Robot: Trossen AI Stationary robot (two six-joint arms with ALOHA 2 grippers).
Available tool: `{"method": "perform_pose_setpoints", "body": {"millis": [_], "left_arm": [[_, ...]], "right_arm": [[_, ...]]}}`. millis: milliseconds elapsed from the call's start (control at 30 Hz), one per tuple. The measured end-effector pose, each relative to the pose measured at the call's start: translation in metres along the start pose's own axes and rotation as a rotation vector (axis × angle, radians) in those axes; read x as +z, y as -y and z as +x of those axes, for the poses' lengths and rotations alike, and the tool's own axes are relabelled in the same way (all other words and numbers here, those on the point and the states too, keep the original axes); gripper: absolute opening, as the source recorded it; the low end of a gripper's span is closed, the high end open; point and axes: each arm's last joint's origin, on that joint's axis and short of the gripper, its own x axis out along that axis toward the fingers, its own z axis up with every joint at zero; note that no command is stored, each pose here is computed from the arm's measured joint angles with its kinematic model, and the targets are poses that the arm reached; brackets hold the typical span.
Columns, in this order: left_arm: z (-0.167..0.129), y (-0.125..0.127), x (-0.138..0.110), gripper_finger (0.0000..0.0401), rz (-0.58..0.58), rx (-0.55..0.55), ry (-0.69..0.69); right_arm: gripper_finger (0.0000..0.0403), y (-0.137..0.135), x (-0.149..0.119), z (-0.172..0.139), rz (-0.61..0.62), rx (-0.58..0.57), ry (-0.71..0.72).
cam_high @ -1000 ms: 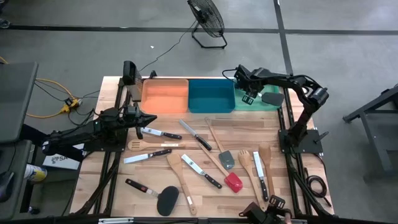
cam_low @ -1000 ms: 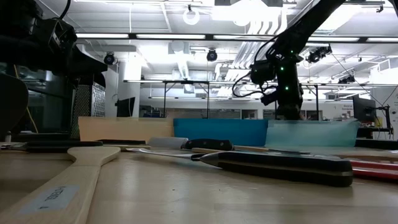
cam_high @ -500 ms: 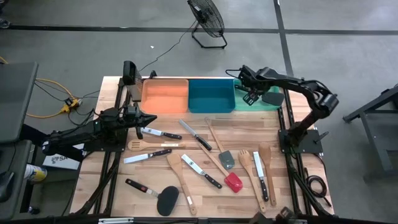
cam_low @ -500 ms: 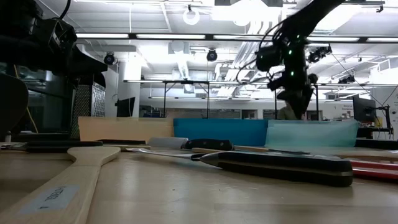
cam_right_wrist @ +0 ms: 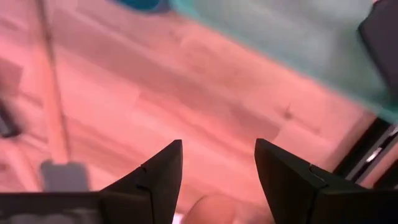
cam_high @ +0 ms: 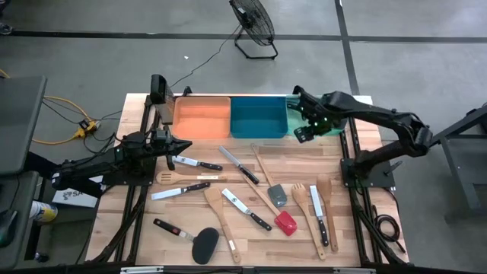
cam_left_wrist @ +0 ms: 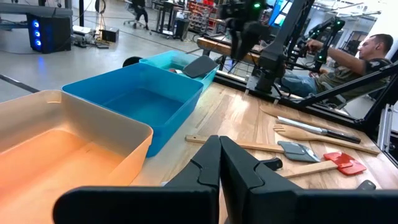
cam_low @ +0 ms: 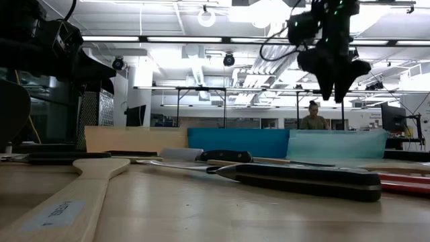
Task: Pick & Place Kitchen Items
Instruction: Put the knife into the blue bin
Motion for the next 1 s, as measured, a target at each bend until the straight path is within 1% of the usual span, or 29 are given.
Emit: {"method": "perform_pose_setpoints", "body": {"millis": [300, 500, 733, 1000], "left_arm": [[0.0, 0.0, 0.0, 0.0, 0.0, 0.0, 0.0], [0.0, 0.0, 0.0, 0.0, 0.0, 0.0, 0.0], [0.0, 0.0, 0.0, 0.0, 0.0, 0.0, 0.0], [0.0, 0.0, 0.0, 0.0, 0.0, 0.0, 0.0]], "right_arm": [[0.0191, -0.046, -0.055, -0.002, 0.031, 0.001, -0.037], [0.0191, -0.071, -0.099, -0.001, 0.086, 0.001, -0.082], [0.0191, -0.086, -0.151, -0.003, 0.193, -0.008, -0.147], [0.0191, -0.092, -0.196, -0.004, 0.307, -0.007, -0.161]]}}
